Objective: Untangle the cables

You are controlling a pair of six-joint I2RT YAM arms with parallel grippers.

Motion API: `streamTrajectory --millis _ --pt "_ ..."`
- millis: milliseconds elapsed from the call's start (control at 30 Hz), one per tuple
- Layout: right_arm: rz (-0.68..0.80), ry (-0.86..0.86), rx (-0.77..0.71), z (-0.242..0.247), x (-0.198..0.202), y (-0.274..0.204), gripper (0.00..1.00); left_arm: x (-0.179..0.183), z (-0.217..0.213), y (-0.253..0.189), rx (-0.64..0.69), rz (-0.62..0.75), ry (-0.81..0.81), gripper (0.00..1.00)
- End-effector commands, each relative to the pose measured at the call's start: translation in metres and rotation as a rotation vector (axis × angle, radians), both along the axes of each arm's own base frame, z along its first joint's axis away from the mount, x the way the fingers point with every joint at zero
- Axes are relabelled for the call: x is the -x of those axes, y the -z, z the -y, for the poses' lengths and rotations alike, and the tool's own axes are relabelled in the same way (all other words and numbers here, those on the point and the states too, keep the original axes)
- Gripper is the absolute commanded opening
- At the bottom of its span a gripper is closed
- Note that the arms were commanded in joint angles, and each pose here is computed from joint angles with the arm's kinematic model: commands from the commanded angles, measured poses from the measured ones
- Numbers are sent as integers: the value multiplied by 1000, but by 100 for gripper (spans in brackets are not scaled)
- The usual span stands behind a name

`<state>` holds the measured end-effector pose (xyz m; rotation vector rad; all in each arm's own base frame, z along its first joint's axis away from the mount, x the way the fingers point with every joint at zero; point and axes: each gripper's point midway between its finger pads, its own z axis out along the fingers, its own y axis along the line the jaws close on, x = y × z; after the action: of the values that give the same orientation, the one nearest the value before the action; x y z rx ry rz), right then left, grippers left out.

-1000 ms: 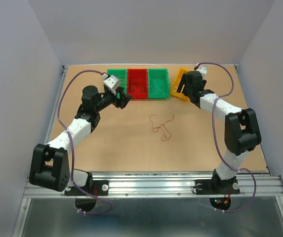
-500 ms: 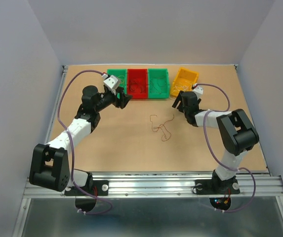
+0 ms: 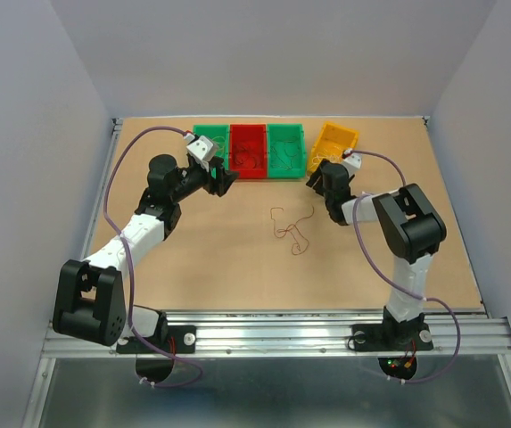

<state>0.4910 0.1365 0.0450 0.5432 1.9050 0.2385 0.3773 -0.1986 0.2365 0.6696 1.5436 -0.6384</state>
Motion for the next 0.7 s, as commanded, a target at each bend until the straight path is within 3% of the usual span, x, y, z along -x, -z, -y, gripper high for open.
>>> streamTrajectory --millis 0,167,267,300,400,667 --pt "85 44 -38 -3 -25 -15 66 -3 3 -25 9 81 13 72" --pt "76 79 -24 0 -33 -4 57 -3 3 -26 11 81 15 72" --pt "77 88 -13 2 -34 -3 33 -3 3 -26 9 81 16 72" --pt "79 89 -15 3 -33 -4 18 -3 4 -25 9 79 18 72" --pt "90 82 -22 4 -26 -14 2 -3 3 -26 9 81 16 72" --pt "93 -9 27 -2 -20 -57 0 -2 4 -26 10 78 16 71"
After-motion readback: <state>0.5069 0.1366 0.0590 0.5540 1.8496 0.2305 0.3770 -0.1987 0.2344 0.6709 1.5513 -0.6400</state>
